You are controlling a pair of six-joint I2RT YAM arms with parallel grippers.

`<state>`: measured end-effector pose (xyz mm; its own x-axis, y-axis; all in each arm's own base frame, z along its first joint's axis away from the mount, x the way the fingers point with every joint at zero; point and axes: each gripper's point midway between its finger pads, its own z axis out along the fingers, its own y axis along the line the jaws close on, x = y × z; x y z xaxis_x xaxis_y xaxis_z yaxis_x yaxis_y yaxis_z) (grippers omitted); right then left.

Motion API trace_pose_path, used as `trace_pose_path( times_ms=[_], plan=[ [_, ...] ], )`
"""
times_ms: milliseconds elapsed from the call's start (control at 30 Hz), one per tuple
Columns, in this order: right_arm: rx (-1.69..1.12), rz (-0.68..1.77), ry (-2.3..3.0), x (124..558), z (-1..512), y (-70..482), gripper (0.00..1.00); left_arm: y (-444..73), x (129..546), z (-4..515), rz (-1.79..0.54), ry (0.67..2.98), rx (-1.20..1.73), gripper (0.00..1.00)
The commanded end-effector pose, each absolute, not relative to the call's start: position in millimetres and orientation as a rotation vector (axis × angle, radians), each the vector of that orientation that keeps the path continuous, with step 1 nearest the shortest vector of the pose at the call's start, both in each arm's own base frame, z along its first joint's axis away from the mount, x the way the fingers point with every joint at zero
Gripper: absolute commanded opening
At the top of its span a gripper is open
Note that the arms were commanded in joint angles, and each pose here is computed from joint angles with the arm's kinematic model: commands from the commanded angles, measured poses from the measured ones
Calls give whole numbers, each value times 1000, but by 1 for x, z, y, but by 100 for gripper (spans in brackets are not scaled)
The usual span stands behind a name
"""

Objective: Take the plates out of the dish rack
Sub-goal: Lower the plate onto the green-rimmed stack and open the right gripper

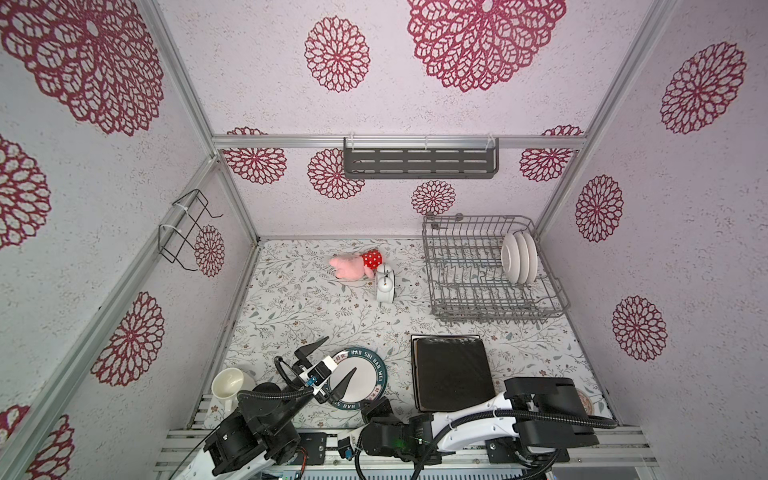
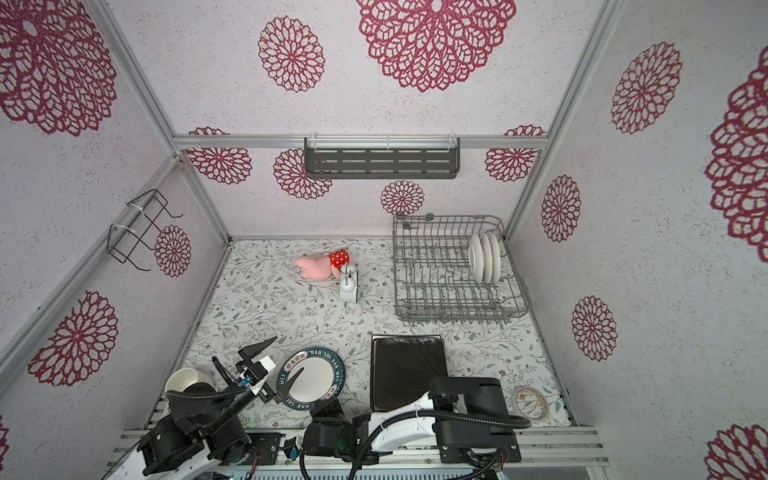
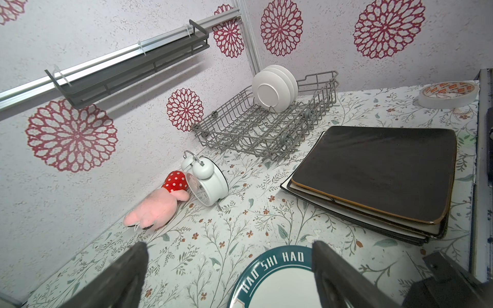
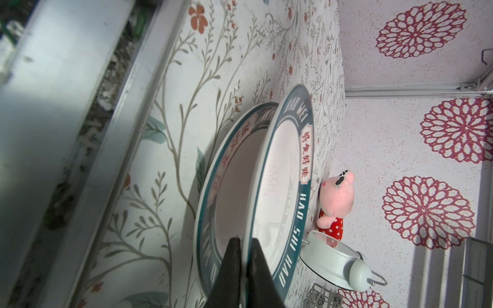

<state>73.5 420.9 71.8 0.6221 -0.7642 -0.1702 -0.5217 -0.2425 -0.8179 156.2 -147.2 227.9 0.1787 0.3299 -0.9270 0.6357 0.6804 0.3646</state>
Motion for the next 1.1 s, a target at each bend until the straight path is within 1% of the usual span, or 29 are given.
trace_pose_path(
  times_ms=[0, 133, 700, 1067],
  plan=[
    [-1865, -344, 1046, 75, 82, 426, 12, -149, 153, 232, -265, 1396, 877, 97],
    [-1867, -363, 1054, 77, 80, 424, 14, -148, 153, 232, -266, 1396, 875, 98],
    [-1877, -440, 1082, 89, 75, 414, 28, -150, 152, 231, -270, 1395, 886, 98],
    [-1875, -447, 1104, 94, 80, 417, 30, -151, 151, 230, -276, 1394, 894, 97]
  ],
)
